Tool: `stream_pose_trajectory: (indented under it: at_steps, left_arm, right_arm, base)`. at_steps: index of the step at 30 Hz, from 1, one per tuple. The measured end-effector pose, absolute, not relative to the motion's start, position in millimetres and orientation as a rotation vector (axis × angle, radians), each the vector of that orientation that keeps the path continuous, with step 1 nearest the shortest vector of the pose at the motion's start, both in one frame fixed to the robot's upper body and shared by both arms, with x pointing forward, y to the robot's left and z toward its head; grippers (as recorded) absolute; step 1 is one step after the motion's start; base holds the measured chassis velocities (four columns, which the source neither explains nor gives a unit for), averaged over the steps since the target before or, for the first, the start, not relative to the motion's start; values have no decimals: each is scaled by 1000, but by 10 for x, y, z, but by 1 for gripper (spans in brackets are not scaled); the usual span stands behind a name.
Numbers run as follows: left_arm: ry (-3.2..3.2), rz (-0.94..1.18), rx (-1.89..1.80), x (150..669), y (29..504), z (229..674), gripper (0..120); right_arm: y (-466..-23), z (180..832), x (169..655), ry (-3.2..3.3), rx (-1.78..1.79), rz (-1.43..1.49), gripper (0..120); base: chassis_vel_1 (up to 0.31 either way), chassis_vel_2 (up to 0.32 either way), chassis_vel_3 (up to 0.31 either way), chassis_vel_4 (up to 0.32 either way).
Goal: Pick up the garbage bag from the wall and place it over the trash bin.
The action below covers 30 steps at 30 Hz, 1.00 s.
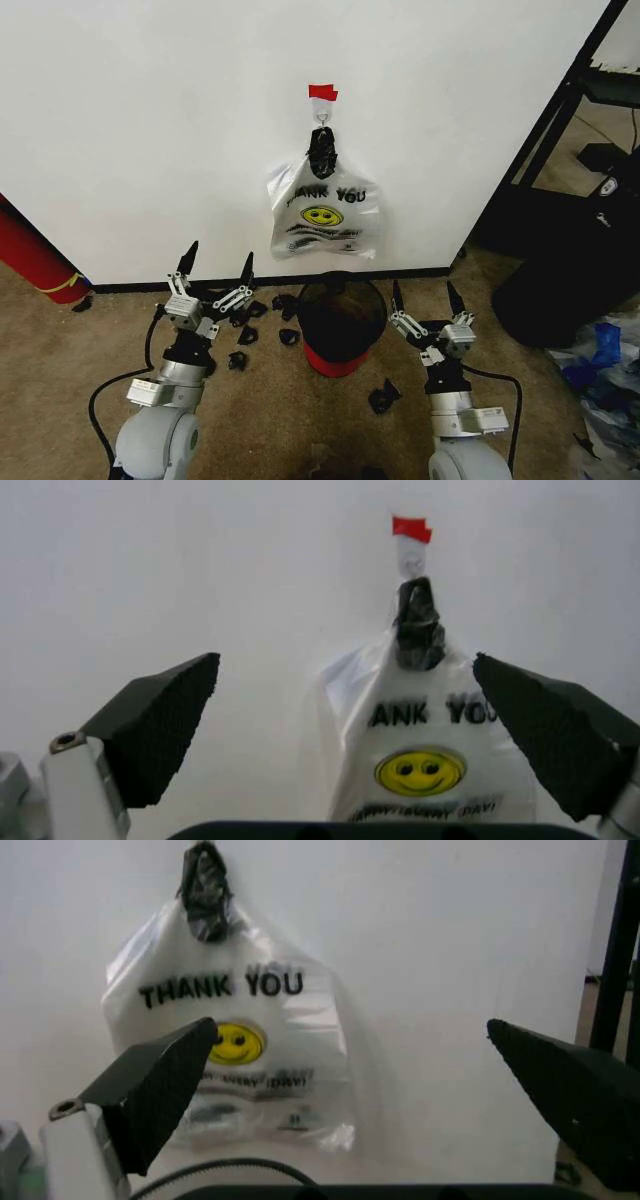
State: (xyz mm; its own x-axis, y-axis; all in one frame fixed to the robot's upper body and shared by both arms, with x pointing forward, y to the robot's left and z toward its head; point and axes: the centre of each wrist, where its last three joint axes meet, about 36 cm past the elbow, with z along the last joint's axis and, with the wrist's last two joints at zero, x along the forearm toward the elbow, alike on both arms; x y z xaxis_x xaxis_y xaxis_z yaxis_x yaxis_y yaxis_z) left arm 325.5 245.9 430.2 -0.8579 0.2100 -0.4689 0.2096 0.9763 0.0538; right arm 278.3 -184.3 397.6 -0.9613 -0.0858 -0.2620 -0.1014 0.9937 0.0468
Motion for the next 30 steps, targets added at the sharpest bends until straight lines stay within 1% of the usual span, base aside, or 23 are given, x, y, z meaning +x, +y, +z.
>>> stream_pose_trajectory:
  at_steps: [6,14,27,30]
  left_arm:
    - [2669,-49,267,3236,2425,4271,100]
    - [2720,-47,160,3202,2360,4262,100]
    - [2757,-92,173,3225,2426,4324,100]
    - [2757,-96,183,3221,2425,4320,100]
  right_arm:
    - [-1872,3959,2724,2890,-156,-37,100]
    - [-1894,3972,2754,2876,-158,-56,100]
    - [-1862,3948,2776,2871,-164,-29,100]
    - [-1837,3958,2870,2871,-169,44,100]
  base:
    - [0,0,0,0]
    - [0,0,0,0]
    - [0,0,0,0]
    - [0,0,0,0]
